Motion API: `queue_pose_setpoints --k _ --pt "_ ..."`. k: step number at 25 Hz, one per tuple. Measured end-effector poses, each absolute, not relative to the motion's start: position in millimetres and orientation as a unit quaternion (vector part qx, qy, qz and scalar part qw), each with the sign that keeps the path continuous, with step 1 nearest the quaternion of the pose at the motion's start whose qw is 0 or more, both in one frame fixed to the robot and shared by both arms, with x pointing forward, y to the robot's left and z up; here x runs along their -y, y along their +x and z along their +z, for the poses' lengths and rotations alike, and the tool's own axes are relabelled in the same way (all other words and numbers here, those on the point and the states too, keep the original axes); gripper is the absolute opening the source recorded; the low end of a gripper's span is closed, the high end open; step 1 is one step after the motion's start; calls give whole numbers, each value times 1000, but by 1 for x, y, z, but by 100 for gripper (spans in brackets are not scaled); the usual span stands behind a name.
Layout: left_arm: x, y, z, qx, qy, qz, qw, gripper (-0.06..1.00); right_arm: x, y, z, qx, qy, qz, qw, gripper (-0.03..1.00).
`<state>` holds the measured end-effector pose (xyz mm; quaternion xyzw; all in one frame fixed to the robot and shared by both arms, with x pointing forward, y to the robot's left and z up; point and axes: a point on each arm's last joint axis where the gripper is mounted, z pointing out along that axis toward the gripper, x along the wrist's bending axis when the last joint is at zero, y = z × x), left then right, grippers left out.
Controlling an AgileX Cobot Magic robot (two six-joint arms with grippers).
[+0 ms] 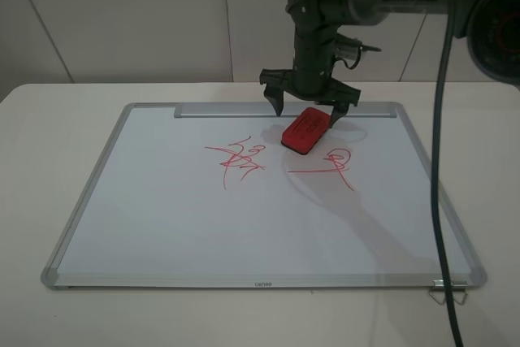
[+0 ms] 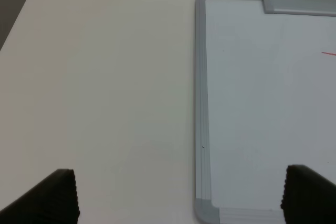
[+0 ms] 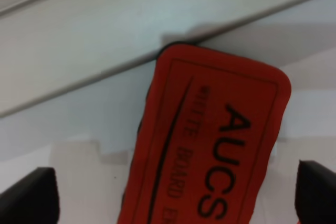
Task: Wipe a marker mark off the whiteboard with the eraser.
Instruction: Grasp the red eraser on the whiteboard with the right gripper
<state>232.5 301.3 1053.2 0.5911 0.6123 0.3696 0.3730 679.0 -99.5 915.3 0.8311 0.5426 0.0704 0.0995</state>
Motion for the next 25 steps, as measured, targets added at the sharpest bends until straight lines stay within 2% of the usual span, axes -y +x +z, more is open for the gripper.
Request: queue_pose_setpoints --k 6,15,18,21,25 --pt "-301 232 1053 -612 591 370 373 77 108 684 912 -531 838 75 100 79" --pt "-301 232 1053 -612 591 370 373 77 107 684 889 -530 842 55 88 78" --pt "-301 232 1053 -612 591 370 373 77 107 685 886 -530 842 53 88 72" --pt "-301 232 1053 -612 591 370 373 77 107 685 886 -530 842 53 88 55" --pt "-301 232 1053 -612 591 370 373 77 107 685 886 -530 842 53 88 54"
